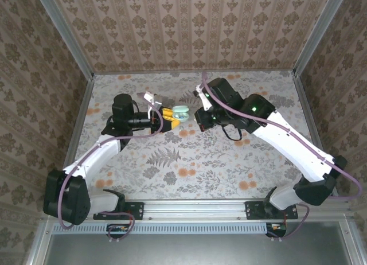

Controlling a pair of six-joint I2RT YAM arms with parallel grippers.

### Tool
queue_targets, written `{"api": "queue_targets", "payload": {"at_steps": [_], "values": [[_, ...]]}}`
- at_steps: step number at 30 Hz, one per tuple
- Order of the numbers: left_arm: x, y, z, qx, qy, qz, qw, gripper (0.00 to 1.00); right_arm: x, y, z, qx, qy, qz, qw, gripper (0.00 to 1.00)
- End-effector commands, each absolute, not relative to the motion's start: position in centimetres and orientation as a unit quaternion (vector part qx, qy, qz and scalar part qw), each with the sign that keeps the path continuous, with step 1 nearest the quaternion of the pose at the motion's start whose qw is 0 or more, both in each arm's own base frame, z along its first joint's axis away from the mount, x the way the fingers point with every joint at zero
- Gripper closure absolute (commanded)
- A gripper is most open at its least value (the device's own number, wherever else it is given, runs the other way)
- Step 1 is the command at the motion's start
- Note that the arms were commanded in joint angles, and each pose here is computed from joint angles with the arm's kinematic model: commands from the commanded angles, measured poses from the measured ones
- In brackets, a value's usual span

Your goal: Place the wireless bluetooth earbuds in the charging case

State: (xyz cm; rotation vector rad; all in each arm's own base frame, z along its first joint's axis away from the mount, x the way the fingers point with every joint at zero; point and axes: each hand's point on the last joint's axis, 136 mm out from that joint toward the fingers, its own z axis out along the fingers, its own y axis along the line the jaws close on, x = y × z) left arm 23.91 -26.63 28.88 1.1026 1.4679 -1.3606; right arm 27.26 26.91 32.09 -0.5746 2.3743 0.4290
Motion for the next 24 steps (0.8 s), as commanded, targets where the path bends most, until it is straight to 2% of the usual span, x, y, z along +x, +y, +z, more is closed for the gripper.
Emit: {"api": "queue_targets", "payload": {"at_steps": [1, 24], "values": [[22.9, -26.6, 30.4, 0.467, 0.551, -0.536, 0.437, 0.98, 27.8, 26.3, 32.4, -0.225, 0.907, 0.132, 0.330, 1.00], [22.7, -26.7, 30.4, 0.472, 0.547, -0.535, 0.438, 0.98, 28.5, 29.4, 31.3, -0.278, 0.904, 0.116, 0.304, 1.00]]}}
